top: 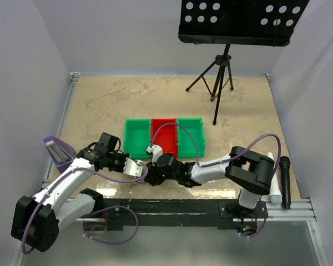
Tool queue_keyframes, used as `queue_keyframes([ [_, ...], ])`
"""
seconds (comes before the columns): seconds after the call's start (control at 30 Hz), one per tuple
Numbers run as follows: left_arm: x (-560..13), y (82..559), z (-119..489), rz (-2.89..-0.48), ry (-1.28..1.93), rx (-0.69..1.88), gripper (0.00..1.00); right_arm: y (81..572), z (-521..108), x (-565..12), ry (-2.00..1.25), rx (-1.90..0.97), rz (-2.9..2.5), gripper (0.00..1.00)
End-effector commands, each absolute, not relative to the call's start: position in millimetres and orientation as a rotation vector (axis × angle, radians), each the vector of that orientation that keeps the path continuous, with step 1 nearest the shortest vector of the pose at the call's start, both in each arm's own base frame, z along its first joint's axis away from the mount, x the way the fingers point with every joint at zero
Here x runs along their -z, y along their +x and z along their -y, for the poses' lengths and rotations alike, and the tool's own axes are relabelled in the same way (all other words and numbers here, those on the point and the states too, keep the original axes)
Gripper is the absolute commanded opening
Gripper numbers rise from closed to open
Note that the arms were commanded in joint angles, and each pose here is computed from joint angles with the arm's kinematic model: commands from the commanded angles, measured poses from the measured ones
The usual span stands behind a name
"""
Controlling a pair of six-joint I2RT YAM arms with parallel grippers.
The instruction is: Untangle the cables
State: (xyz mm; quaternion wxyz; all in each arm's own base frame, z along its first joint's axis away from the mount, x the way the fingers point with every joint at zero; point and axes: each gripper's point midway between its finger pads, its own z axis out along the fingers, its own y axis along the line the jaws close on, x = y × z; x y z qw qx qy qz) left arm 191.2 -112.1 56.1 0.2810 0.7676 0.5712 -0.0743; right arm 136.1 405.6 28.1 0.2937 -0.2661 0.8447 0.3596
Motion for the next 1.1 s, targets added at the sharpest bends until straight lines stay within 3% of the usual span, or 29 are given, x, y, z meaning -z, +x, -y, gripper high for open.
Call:
queue_keyframes([
  [0.0, -56, 193, 113, -1.549, 2.036, 0.208, 0.0, 138, -430, -51, -0.777, -1.054, -2.149, 0.33],
  [0.2, -56, 193, 114, -1.554, 2.033, 0.216, 0.0, 138, -431, -49, -0.787, -1.051, -2.15, 0.3],
  [0.43, -57, 191, 114, -1.564, 2.025, 0.229, 0.0, 141, -435, -42, -0.788, -1.028, -2.169, 0.11],
  [0.5, -58, 191, 114, -1.564, 2.023, 0.23, 0.0, 141, -436, -40, -0.794, -1.023, -2.175, 0.0],
  [1.07, -75, 200, 102, -1.619, 1.972, 0.112, 0.0, 166, -350, -58, -0.314, -0.71, -2.313, 0.0],
])
